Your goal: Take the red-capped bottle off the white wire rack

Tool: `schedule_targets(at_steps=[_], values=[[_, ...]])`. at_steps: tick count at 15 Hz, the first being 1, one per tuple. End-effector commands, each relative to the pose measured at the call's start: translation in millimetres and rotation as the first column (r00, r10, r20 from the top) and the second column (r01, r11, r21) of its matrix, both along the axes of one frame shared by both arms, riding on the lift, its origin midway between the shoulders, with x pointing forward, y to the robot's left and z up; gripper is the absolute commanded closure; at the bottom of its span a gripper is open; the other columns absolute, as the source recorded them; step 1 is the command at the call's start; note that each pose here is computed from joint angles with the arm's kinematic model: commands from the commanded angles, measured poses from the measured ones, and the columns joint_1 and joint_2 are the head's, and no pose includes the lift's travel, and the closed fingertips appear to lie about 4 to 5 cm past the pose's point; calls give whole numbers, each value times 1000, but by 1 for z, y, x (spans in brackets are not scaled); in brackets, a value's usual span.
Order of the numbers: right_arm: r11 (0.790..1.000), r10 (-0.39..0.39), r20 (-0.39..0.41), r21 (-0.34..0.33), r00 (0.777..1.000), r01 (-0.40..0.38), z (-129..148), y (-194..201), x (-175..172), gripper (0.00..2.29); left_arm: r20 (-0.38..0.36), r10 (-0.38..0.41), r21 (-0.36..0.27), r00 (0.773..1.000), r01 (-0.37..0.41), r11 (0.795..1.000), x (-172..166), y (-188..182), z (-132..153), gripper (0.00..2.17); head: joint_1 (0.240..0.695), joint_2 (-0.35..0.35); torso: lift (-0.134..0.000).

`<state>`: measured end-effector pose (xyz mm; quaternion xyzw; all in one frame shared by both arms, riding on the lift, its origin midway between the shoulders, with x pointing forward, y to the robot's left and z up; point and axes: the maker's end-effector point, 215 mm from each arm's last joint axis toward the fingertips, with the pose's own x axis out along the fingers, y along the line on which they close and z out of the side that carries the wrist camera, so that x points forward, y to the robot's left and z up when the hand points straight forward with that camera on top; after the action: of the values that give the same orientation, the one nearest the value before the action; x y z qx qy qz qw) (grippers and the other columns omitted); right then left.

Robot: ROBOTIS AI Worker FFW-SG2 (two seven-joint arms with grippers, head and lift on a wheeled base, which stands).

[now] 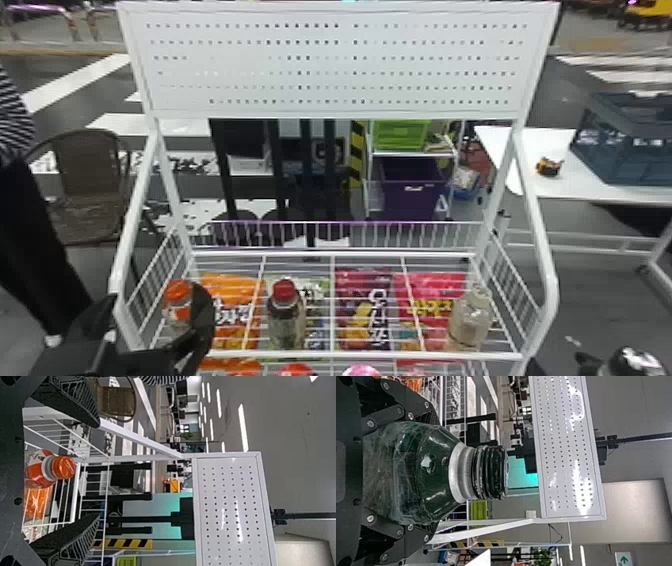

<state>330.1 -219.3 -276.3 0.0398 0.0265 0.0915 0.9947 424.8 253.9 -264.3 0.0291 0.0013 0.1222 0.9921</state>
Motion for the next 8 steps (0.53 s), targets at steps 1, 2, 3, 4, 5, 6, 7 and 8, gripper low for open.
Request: schedule_targets(at_steps=[1, 2, 3, 4, 5, 6, 7, 8], values=[[1000, -1, 0, 1, 1000, 1, 0, 0, 0, 485, 3, -2, 0, 1000, 2, 1000, 0, 0, 1, 87, 499, 0, 0], [1000, -1, 0, 0, 1000, 1, 0, 0, 0, 485, 1, -2, 1, 1000, 2, 1000, 0, 0, 1, 87, 499, 0, 0], [1000, -1, 0, 2, 1000, 1, 0, 0, 0, 485, 1, -2, -1, 1000, 2, 1000, 0, -1, 1, 87, 499, 0, 0], [1000, -1, -2, 2, 1000, 1, 0, 0, -1, 485, 1, -2, -1, 1000, 2, 1000, 0, -1, 1, 87, 499, 0, 0], [1000, -2, -3, 1, 1000, 2, -1, -1, -1, 485, 0, -1, 0, 1000, 1, 1000, 0, 0, 1, 87, 499, 0, 0], [1000, -2, -3, 2, 1000, 2, -1, -1, -1, 485, -4, 0, 0, 1000, 0, 1000, 0, 0, -1, 87, 499, 0, 0], [1000, -2, -3, 1, 1000, 2, -1, -1, -1, 485, -2, 0, 0, 1000, 0, 1000, 1, 1, -1, 87, 499, 0, 0], [1000, -2, -5, 1, 1000, 2, -1, -1, -2, 485, -3, 0, -3, 1000, 0, 1000, 2, 0, -1, 87, 499, 0, 0]])
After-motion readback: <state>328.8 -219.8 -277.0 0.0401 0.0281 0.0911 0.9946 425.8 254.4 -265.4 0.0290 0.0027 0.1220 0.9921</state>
